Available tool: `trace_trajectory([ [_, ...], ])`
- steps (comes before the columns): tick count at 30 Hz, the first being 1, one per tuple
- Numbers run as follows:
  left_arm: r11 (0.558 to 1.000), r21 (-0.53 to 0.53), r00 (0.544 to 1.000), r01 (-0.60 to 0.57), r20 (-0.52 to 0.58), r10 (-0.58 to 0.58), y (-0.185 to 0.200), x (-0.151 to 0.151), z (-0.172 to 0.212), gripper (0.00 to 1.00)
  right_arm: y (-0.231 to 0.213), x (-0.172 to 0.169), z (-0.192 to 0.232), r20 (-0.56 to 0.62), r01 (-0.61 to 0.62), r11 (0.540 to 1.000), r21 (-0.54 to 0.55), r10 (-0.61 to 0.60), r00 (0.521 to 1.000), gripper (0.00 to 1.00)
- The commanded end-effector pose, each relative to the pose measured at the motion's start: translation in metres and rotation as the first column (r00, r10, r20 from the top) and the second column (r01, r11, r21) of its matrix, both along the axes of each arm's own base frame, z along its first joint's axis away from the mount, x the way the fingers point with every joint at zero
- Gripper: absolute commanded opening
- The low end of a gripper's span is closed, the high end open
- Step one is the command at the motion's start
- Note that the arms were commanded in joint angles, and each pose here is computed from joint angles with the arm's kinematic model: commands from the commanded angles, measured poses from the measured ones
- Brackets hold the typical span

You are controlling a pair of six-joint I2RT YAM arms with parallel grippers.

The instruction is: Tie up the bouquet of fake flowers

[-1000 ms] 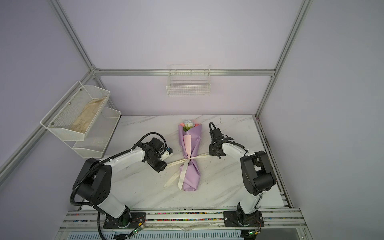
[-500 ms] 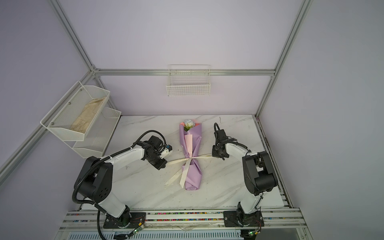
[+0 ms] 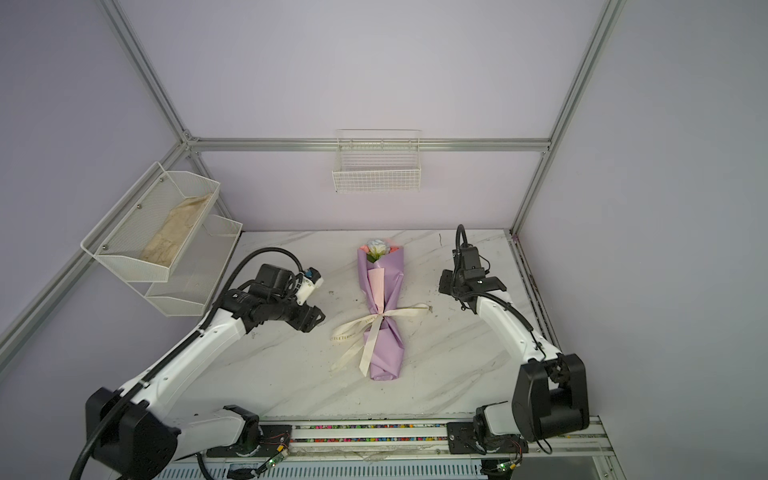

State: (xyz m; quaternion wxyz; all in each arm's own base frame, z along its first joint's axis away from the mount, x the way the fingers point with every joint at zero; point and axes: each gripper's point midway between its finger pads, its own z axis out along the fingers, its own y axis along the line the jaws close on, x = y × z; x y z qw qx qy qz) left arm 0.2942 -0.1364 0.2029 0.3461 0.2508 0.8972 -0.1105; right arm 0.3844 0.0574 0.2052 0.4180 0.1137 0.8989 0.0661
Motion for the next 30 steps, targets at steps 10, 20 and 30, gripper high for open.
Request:
trace_trajectory([
  [10,0.768,-0.165,0.694,-0.619,0.341,0.633,0.117,0.049,0.005,1.0,-0.077,-0.001,-0.001,0.512,0.366,0.914,-0.177,-0.232,0.827,0.87],
  [20,0.711,-0.043,0.629,-0.702,0.431,0.647,0.169,0.072,-0.056,1.0,-0.011,0.05,-0.048,0.56,0.009,0.946,-0.323,0.184,0.808,0.89],
  [30,0.793,-0.148,0.664,-0.59,0.469,0.582,0.166,0.106,-0.069,1.0,-0.031,0.048,-0.069,0.593,0.011,0.968,-0.252,0.145,0.792,0.97],
])
